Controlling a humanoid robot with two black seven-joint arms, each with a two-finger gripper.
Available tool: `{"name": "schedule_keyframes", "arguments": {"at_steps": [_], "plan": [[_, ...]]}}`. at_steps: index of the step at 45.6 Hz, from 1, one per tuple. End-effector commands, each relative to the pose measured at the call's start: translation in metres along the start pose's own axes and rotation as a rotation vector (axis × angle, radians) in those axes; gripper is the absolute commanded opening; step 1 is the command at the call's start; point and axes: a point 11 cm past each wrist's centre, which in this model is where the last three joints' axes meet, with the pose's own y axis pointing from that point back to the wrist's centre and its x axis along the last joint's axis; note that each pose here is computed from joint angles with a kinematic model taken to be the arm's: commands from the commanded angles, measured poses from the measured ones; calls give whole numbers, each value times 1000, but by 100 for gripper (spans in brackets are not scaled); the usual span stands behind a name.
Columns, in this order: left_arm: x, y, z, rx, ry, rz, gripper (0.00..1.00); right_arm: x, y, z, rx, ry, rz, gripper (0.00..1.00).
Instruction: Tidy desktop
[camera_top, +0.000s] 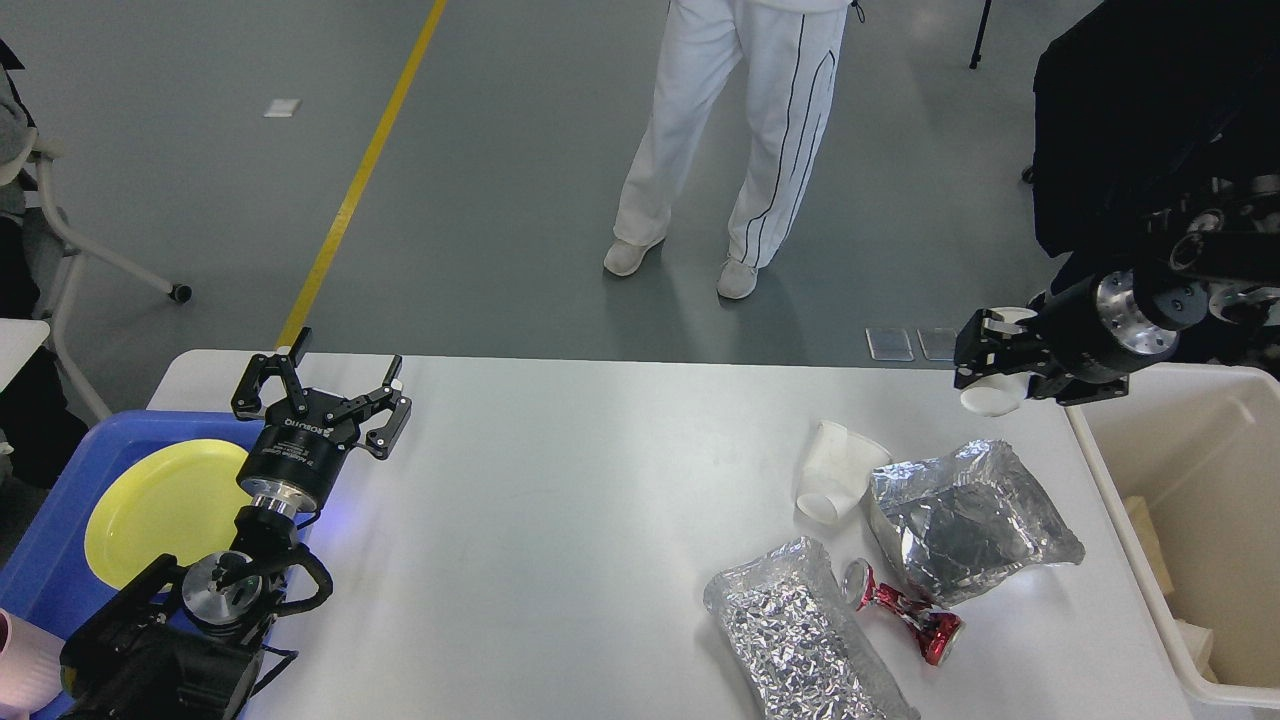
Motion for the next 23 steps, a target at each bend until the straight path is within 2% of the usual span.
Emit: {"name": "schedule_keyframes", "arguments": {"at_steps": [1,5,11,23], "plan": [[0,0,0,0,0,0,96,25,-16,70,-117,-93,121,0],[0,0,0,0,0,0,96,37,-23,114,-172,-148,217,0],[0,0,0,0,0,0,96,32,-35,167,-235,-219,317,0],[0,0,0,0,0,0,96,-1,-84,188,-300,-238,492,0]]}}
